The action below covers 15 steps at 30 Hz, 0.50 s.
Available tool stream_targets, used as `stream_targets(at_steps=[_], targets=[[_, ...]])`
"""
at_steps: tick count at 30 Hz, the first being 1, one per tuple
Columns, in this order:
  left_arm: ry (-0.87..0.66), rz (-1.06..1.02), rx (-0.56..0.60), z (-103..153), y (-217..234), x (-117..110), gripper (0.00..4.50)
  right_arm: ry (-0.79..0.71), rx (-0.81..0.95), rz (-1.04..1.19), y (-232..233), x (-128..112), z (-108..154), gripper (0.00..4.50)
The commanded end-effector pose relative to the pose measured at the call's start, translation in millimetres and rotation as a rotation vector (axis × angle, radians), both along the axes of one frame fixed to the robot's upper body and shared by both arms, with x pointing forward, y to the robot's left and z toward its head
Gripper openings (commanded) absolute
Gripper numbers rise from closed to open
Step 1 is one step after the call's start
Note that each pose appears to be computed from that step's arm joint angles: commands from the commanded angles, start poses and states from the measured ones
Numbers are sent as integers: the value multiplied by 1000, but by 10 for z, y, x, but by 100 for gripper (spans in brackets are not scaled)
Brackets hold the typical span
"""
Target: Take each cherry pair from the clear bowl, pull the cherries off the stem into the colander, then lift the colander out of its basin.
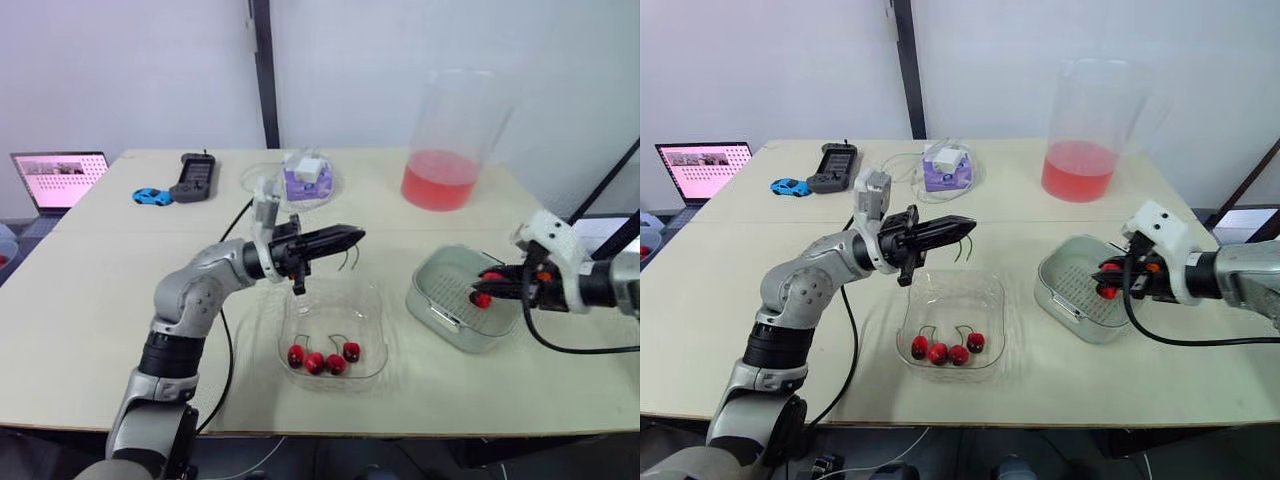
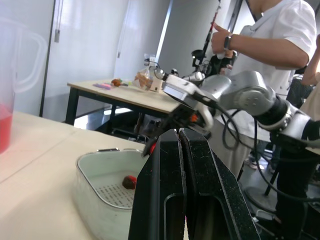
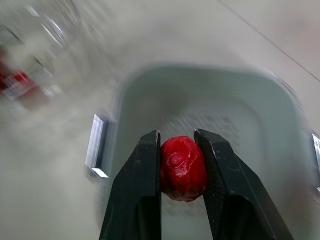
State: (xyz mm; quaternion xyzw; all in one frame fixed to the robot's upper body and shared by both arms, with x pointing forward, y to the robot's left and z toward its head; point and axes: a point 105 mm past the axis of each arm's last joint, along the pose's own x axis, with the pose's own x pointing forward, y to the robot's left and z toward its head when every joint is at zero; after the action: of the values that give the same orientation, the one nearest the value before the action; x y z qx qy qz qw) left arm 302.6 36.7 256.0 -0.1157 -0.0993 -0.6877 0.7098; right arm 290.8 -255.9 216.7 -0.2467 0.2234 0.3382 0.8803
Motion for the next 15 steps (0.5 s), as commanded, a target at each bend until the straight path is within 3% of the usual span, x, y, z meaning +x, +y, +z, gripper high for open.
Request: stream_targets(at_steps=[1,4,9,12,15], targets=[[-44,15,-2,52,8,-55,0,-1,-85,49,-65,49,-12,103],[-44,26,8,24,17,-65,0,16,-98,66,-80,108,-77,191],[-49,44,18,11,47,-72,0,-16,-45,50,-137,187,37,432],[-49,55,24,8,69,-70,0,-35,-27,46,-193,172,151,442],[-47,73,34,2,111,-58,0,-106,68,68,-176,110,507,442]])
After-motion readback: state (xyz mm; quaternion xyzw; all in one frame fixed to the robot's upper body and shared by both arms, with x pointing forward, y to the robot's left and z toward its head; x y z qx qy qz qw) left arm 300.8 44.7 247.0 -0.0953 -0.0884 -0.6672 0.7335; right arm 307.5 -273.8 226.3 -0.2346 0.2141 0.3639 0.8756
